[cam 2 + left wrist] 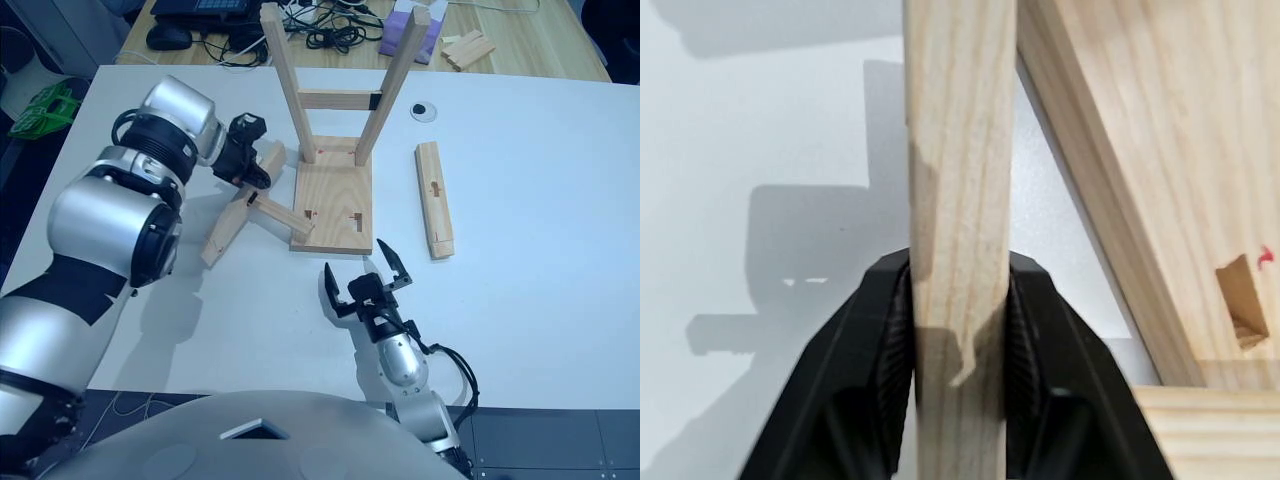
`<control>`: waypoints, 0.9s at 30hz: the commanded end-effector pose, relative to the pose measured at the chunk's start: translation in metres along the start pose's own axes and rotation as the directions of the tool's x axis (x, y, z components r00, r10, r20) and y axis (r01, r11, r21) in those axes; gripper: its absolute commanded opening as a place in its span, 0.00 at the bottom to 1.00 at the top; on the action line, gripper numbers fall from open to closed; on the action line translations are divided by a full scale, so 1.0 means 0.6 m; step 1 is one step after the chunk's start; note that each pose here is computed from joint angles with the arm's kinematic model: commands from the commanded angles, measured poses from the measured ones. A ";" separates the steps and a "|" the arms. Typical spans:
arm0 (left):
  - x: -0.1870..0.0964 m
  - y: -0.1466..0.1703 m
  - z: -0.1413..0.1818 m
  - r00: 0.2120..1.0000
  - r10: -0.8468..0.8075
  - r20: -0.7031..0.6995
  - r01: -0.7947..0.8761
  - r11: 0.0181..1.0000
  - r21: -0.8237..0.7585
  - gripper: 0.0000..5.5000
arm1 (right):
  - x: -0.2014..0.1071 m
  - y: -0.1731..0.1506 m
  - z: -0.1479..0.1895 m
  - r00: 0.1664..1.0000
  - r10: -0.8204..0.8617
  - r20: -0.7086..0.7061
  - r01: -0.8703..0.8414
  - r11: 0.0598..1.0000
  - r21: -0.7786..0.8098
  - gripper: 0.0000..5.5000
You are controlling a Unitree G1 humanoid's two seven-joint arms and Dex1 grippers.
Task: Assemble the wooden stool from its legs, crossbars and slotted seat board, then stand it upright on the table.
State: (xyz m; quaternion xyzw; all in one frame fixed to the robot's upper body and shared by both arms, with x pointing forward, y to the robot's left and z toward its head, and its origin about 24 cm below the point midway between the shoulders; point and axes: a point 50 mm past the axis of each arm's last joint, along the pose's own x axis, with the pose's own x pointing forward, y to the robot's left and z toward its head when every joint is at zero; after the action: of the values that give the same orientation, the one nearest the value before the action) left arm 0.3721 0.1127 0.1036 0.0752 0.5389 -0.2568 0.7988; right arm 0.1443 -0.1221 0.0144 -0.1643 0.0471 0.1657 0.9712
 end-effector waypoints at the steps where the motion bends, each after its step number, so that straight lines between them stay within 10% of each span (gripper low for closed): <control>1: -0.043 0.027 0.022 0.994 0.036 0.108 -0.032 0.999 -0.038 0.19 | 0.012 -0.016 0.001 0.999 0.027 0.020 -0.026 0.999 -0.025 0.98; 6: -0.064 0.043 0.037 0.941 0.012 0.340 0.043 0.987 -0.156 0.19 | 0.036 -0.045 0.007 0.993 0.106 0.055 -0.102 0.992 -0.080 0.98; 11: -0.113 0.013 0.046 0.662 0.017 0.750 0.155 0.975 -0.159 0.19 | 0.067 -0.087 0.038 0.980 0.154 0.127 -0.143 0.985 -0.093 0.98; 19: -0.175 0.027 -0.030 0.320 0.459 0.829 -0.191 0.888 -0.418 0.19 | 0.093 -0.138 0.090 0.954 0.208 0.218 -0.184 0.975 -0.124 0.98; 27: -0.205 -0.041 -0.033 0.075 0.359 0.930 -0.013 0.933 -0.359 0.19 | 0.141 -0.102 0.184 0.747 0.571 0.341 -0.609 0.793 0.006 0.98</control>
State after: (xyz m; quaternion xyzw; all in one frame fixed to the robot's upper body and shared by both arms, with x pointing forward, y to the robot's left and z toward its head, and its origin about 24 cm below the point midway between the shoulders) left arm 0.3124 0.1544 0.2062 -0.1375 -0.1037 -0.0326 0.9845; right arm 0.2395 -0.1353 0.1059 -0.0812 -0.0378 0.4306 0.8981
